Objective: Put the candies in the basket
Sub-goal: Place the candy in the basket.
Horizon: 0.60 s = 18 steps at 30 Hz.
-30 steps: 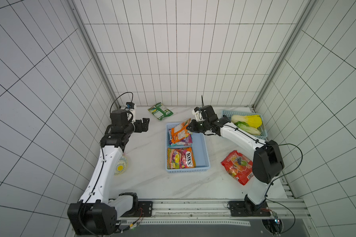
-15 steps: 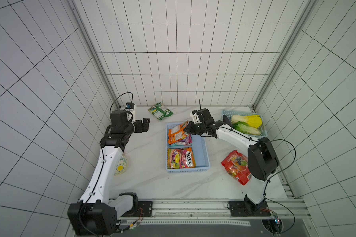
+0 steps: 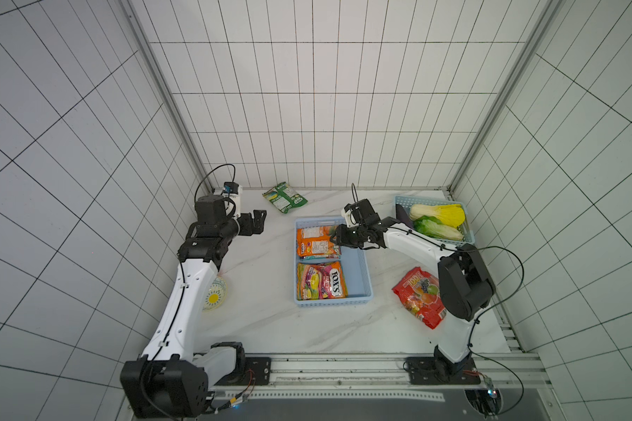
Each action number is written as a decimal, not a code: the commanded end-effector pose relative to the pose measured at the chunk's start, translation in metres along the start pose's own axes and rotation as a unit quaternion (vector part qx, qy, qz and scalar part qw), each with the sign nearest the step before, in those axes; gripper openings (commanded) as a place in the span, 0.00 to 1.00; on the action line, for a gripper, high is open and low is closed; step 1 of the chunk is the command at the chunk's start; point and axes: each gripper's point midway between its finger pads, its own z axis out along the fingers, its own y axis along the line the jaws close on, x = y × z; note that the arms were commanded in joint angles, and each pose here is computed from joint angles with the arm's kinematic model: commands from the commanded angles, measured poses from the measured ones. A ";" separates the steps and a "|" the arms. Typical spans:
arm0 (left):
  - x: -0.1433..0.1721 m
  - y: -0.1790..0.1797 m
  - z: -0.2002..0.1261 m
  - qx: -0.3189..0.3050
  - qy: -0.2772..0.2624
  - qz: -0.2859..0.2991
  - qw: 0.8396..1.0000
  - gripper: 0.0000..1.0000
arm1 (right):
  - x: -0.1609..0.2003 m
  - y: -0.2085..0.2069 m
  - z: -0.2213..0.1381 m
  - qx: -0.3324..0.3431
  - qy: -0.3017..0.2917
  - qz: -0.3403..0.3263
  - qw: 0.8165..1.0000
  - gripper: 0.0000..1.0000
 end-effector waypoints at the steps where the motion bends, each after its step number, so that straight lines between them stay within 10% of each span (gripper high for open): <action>1: -0.003 0.002 0.002 -0.001 -0.004 -0.005 1.000 0.98 | -0.008 -0.009 -0.023 0.044 -0.012 -0.024 0.999 0.45; 18: -0.007 0.001 -0.002 -0.002 -0.009 -0.002 1.000 0.98 | -0.019 0.028 0.022 0.093 0.024 -0.127 0.987 0.58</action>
